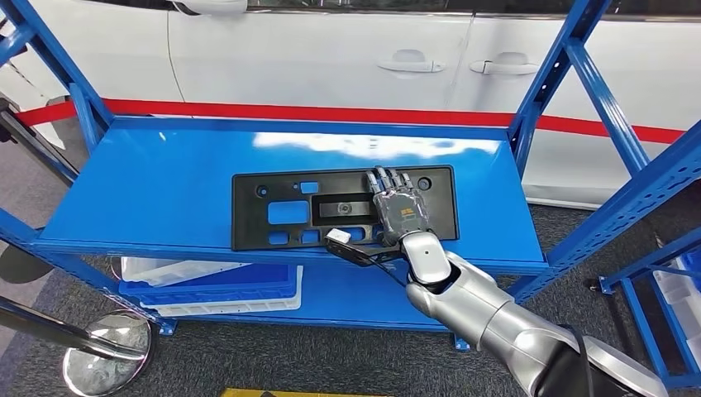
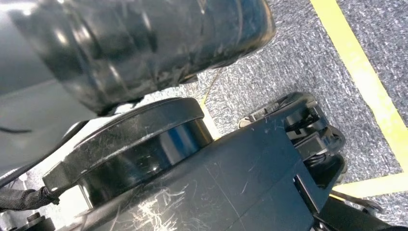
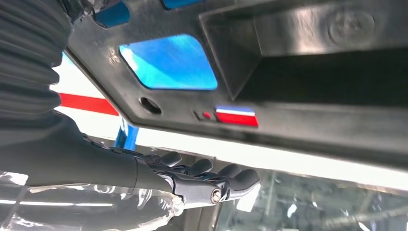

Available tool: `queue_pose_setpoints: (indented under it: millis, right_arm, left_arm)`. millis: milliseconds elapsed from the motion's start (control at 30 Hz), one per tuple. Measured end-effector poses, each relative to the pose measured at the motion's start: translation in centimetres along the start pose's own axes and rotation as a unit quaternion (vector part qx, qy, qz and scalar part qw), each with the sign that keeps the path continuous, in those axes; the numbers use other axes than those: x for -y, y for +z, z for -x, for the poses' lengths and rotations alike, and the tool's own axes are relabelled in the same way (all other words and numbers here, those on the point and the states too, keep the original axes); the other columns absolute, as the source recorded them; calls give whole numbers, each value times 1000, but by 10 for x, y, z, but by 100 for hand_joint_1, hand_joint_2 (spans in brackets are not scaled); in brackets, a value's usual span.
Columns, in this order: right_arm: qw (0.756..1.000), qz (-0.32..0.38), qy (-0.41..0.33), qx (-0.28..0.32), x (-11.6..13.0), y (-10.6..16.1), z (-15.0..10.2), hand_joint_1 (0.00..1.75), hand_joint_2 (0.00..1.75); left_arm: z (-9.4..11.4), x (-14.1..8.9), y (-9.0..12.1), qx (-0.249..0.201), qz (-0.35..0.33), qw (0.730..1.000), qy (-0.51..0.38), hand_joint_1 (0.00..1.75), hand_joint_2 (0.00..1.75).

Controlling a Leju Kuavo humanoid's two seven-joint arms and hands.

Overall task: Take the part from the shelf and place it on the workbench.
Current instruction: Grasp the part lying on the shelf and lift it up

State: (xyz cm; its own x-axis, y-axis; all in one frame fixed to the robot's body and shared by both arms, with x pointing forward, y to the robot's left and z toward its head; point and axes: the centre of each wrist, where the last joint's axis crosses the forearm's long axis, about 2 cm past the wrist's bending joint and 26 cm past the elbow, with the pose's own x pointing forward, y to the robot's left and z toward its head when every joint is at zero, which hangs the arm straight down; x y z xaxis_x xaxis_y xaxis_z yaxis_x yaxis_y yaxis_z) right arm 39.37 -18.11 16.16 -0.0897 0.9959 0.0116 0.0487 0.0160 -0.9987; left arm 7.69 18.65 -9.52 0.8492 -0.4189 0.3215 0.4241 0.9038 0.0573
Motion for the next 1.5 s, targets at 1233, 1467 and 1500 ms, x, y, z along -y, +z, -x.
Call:
queue_pose_setpoints:
  millis: [1233,1467,1500]
  right_arm:
    - [973,201,-97,56,48,18,-4,0,175]
    - [961,139,-218,94,39,30,-18,0,0]
    - [957,129,-240,103,36,33,-21,0,0]
  left_arm:
    - [-2,2,0,-5,4,1000,-25,0,0]
    - [-2,2,0,0,4,1000,-29,0,0]
    - [-2,2,0,1,3,1000,-30,0,0]
